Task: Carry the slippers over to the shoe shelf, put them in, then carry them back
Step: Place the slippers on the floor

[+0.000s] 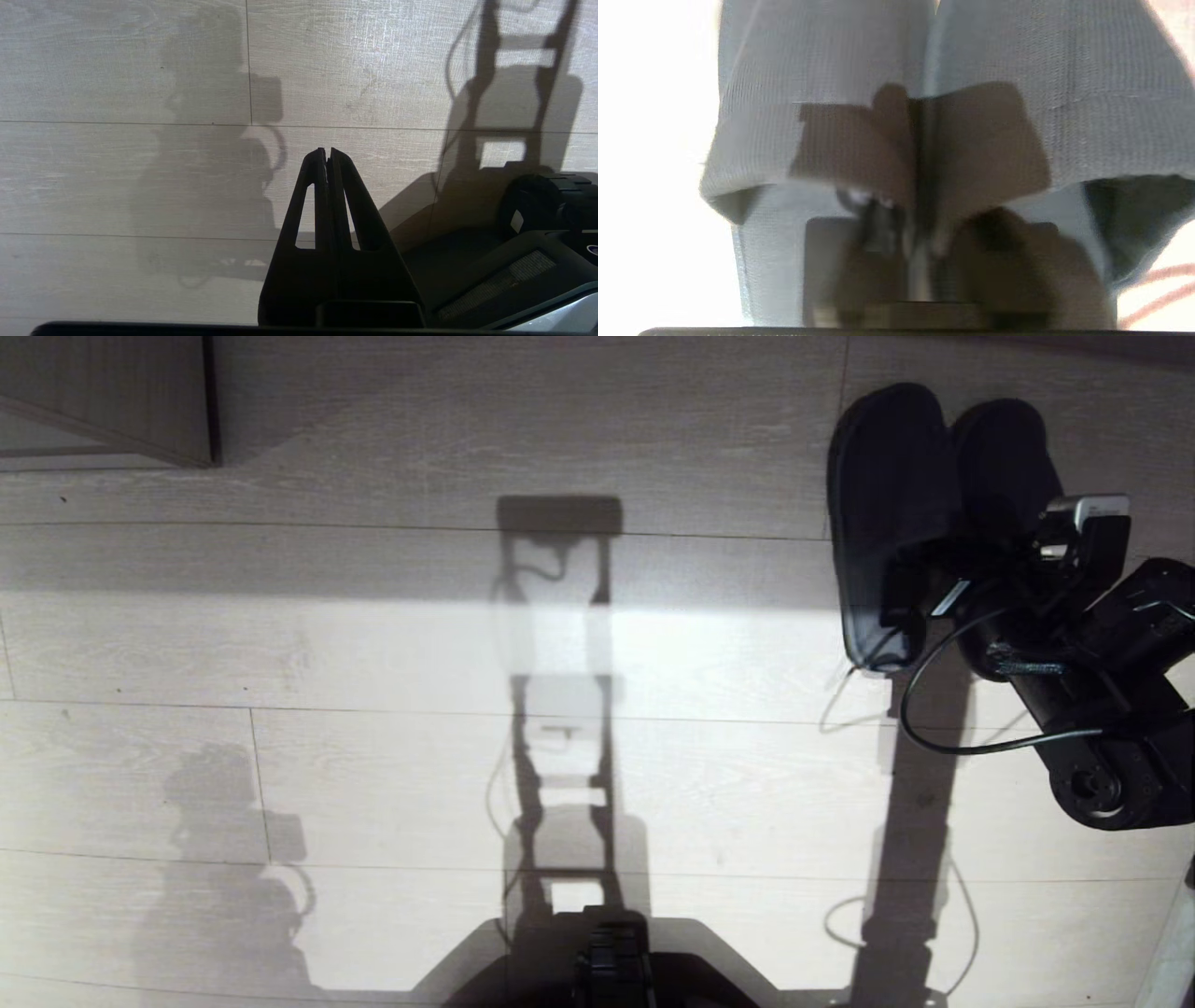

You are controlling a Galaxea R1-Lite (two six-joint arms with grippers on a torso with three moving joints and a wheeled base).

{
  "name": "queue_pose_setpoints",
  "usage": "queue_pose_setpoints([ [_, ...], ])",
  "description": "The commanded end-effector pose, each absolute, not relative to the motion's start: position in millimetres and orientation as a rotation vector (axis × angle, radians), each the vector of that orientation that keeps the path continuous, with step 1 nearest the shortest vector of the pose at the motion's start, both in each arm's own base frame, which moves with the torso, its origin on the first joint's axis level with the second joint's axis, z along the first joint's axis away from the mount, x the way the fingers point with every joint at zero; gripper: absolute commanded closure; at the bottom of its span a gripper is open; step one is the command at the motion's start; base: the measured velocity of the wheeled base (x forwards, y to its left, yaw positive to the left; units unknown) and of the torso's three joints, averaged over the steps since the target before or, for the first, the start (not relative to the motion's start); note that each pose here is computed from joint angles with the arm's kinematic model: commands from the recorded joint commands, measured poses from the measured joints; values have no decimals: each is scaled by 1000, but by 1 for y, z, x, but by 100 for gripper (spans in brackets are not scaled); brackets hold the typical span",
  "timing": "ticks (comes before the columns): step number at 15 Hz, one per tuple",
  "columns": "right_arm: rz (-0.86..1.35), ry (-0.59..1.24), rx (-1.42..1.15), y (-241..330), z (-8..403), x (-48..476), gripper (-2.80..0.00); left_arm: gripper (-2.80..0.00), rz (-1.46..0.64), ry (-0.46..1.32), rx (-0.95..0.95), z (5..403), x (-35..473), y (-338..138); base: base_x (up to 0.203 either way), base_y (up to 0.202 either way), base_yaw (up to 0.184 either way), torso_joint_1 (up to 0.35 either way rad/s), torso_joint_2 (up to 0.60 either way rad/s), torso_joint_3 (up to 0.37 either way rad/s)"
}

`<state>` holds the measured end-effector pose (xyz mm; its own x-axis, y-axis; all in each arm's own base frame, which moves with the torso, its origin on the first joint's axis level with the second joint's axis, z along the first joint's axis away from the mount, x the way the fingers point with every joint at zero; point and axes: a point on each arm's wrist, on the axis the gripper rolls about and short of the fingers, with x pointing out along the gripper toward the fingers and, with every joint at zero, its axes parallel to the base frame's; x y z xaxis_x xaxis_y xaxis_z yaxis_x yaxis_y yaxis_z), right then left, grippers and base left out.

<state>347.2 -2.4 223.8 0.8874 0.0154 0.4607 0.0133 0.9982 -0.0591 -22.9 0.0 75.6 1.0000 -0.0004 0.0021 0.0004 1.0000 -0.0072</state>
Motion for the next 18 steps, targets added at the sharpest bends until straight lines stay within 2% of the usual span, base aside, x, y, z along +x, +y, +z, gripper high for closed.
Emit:
queue_pose_setpoints([
  [1, -1, -474, -63, -3, 221, 348, -280, 0, -1, -2, -8, 76, -23, 0, 0, 0, 0, 0, 0, 0],
  [9, -16, -438, -68, -3, 215, 343, -280, 0, -1, -3, -9, 76, -23, 0, 0, 0, 0, 0, 0, 0],
  [14, -18, -444, -89, -3, 224, 310, -280, 0, 0, -3, -9, 76, -23, 0, 0, 0, 0, 0, 0, 0],
  [18, -21, -409, -125, -2, 227, 263, -280, 0, 0, -2, -9, 76, -23, 0, 0, 0, 0, 0, 0, 0],
])
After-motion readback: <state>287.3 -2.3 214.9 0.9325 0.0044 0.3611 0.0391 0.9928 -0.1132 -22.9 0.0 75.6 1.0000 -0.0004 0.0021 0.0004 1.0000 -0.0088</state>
